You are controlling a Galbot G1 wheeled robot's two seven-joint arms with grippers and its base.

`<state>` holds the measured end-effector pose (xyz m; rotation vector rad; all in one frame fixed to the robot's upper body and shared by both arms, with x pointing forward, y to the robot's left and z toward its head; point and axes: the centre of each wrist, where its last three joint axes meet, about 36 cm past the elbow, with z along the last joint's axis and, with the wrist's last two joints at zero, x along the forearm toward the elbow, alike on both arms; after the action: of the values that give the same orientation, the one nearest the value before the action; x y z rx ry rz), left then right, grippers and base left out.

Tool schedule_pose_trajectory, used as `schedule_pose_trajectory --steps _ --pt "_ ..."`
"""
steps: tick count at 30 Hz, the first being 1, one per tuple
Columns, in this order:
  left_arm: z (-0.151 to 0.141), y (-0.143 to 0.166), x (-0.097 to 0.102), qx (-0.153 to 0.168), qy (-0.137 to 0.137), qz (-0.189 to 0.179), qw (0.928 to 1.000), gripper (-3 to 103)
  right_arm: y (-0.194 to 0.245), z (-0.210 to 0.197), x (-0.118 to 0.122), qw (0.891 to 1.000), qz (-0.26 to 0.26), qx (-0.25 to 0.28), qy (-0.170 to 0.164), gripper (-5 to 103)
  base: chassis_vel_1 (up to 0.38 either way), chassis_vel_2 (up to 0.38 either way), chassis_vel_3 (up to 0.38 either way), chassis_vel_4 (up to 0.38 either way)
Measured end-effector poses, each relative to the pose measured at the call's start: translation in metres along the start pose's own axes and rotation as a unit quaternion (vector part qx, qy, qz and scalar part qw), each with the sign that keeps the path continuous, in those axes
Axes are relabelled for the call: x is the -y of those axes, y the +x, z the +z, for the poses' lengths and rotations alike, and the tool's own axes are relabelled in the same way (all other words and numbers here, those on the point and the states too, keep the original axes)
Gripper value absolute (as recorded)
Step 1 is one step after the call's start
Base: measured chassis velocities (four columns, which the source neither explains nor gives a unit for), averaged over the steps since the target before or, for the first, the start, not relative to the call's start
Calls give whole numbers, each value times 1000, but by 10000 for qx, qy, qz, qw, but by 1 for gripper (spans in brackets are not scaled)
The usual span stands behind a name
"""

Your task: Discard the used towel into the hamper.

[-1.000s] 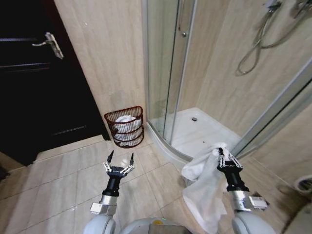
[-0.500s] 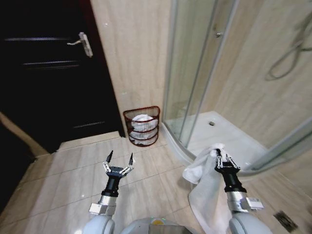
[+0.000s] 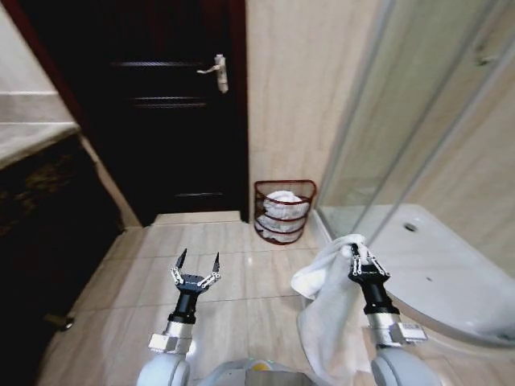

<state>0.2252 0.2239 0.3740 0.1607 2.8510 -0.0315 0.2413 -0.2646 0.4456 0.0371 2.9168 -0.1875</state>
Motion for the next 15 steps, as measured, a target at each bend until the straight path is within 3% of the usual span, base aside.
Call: schedule_pose_trajectory --steps 6,15 --pt "1 -1 0 -1 25 13 10000 100 -2 3 0 10000 39 8 -43 8 43 89 -22 -39" --pt "5 -2 0 -18 47 59 10000 100 -1 6 1 10000 75 -1 -59 8 -100 90 89 -95"
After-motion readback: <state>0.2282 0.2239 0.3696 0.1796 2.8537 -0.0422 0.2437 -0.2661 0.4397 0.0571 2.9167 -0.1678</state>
